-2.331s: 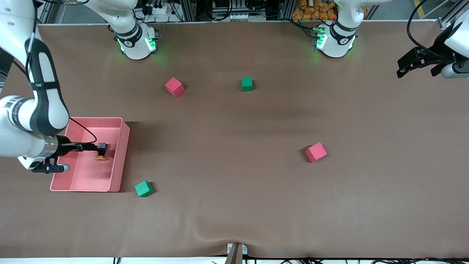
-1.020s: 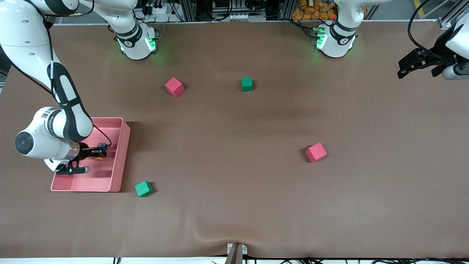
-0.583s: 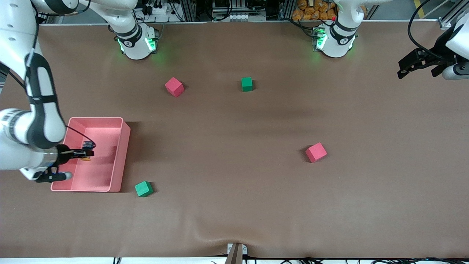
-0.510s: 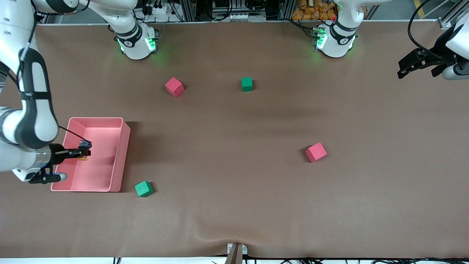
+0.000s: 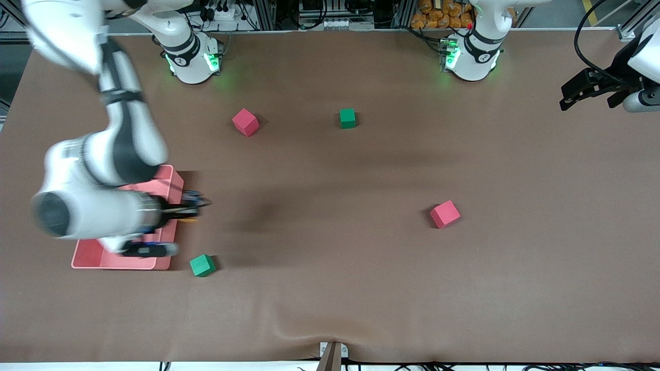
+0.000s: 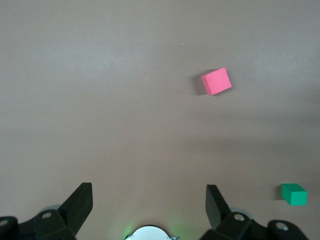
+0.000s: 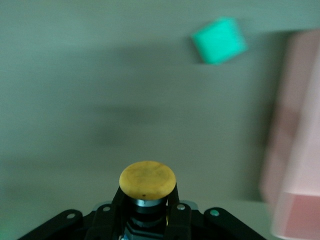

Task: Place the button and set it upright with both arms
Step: 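Lift the button out of the tray and carry it to mid-table, then lower the button onto the table while the left gripper approaches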

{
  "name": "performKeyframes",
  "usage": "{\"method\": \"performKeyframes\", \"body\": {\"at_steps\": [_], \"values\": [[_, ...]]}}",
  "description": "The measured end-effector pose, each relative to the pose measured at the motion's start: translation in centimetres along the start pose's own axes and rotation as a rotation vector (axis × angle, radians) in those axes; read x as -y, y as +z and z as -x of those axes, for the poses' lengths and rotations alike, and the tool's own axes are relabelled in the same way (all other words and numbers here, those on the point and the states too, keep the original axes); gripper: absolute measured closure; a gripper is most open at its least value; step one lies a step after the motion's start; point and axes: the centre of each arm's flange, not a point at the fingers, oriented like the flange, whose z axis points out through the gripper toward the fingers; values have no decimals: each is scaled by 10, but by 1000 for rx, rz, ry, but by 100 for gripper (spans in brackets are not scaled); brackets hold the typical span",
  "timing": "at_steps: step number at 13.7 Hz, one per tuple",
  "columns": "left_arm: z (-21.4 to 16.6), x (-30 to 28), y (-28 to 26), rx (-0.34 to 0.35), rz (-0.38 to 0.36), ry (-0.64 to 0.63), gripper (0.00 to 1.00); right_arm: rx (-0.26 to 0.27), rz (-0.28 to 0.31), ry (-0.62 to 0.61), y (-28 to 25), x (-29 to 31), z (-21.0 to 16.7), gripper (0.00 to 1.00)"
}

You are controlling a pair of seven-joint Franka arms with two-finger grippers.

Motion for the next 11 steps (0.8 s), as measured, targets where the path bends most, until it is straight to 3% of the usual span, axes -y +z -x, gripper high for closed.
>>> {"method": "performKeyframes", "body": {"at_steps": [6,11], "values": [[0,5,0,0,1,-9,0,-168,-48,-18,143,225,48,66],[0,5,0,6,1,-10,0,-184,-61,-58,221,309,91,66]]}}
